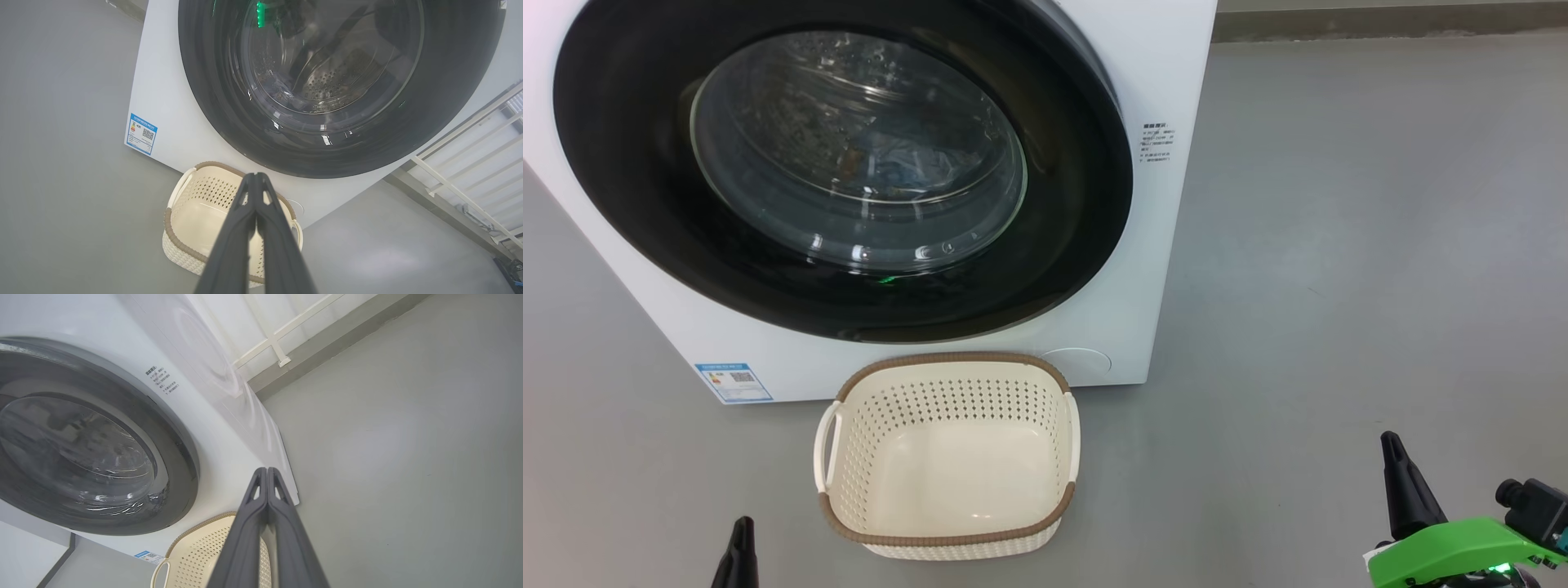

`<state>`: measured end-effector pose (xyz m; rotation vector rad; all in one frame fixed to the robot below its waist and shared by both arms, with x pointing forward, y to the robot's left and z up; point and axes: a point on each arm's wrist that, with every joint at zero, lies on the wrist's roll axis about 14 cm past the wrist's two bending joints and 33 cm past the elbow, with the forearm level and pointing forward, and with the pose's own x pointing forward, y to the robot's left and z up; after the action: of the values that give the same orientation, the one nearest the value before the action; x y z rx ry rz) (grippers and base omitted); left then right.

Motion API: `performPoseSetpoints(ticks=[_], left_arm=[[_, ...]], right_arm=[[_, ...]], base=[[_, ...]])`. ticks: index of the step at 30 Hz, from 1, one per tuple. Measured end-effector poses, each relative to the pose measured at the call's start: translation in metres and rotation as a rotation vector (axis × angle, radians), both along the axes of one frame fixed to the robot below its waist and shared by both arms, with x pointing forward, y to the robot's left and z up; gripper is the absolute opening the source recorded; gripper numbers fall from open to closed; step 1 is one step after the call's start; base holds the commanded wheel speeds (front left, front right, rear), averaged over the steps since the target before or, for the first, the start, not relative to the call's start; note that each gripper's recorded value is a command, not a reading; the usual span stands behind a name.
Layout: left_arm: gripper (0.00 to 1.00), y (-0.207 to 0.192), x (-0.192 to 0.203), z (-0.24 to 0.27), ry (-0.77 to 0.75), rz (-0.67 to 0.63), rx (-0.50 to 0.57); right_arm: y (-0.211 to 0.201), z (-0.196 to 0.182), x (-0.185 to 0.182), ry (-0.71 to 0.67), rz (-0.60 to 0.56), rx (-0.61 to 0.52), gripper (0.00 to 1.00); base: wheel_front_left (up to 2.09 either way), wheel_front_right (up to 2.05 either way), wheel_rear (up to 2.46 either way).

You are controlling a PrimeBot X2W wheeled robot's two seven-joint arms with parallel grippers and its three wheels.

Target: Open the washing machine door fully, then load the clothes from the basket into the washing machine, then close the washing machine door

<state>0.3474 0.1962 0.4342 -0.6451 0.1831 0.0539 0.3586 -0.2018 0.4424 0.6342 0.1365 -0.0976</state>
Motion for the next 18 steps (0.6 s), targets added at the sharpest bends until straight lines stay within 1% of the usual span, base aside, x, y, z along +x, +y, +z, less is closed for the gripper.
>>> performPoseSetpoints(ticks=[18], left_arm=[[0.00, 0.0018, 0.0067, 0.0078, -0.003, 0.049, -0.171]], right_arm=[[-0.0011, 0.0031, 0.0023, 0.001, -0.037, 0.182, 0.00]], base=[[0.00, 0.00, 0.00]])
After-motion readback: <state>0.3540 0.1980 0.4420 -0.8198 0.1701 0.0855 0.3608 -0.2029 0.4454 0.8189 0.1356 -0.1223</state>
